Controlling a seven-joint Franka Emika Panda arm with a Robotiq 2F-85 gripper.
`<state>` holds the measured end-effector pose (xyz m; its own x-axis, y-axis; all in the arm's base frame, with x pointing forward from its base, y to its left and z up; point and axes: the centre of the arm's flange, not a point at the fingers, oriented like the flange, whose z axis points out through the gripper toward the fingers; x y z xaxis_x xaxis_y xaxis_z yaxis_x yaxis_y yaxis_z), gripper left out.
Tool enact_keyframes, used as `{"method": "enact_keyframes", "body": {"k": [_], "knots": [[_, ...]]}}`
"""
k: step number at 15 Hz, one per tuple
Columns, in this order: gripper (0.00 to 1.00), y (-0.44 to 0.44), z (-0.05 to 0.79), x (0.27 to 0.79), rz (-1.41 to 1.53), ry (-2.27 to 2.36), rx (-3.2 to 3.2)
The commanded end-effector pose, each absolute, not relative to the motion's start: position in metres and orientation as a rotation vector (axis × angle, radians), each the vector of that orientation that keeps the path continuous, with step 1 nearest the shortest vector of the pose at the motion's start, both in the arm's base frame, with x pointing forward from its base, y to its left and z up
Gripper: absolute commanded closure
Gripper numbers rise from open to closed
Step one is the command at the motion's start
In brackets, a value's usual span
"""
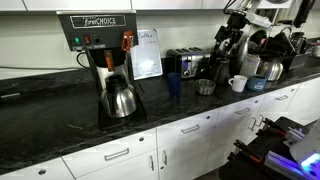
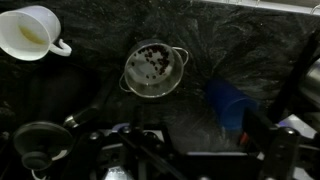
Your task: Open the right door of the cabinet above the coffeemaker
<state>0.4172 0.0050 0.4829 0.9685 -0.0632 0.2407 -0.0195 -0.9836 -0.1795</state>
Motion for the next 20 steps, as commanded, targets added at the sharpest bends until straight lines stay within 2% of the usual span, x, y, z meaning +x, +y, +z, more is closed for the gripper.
{"method": "enact_keyframes", "body": {"k": [1, 9, 16, 20], "knots": [[0.00, 0.010, 0.484, 0.417, -0.374, 0.049, -2.942], [0.00, 0.021, 0.499, 0.423, -0.452, 0.041, -2.914], [0.00, 0.116, 0.581, 0.439, -0.788, -0.176, -2.677], [0.00, 0.129, 0.585, 0.429, -0.791, -0.180, -2.673]]}}
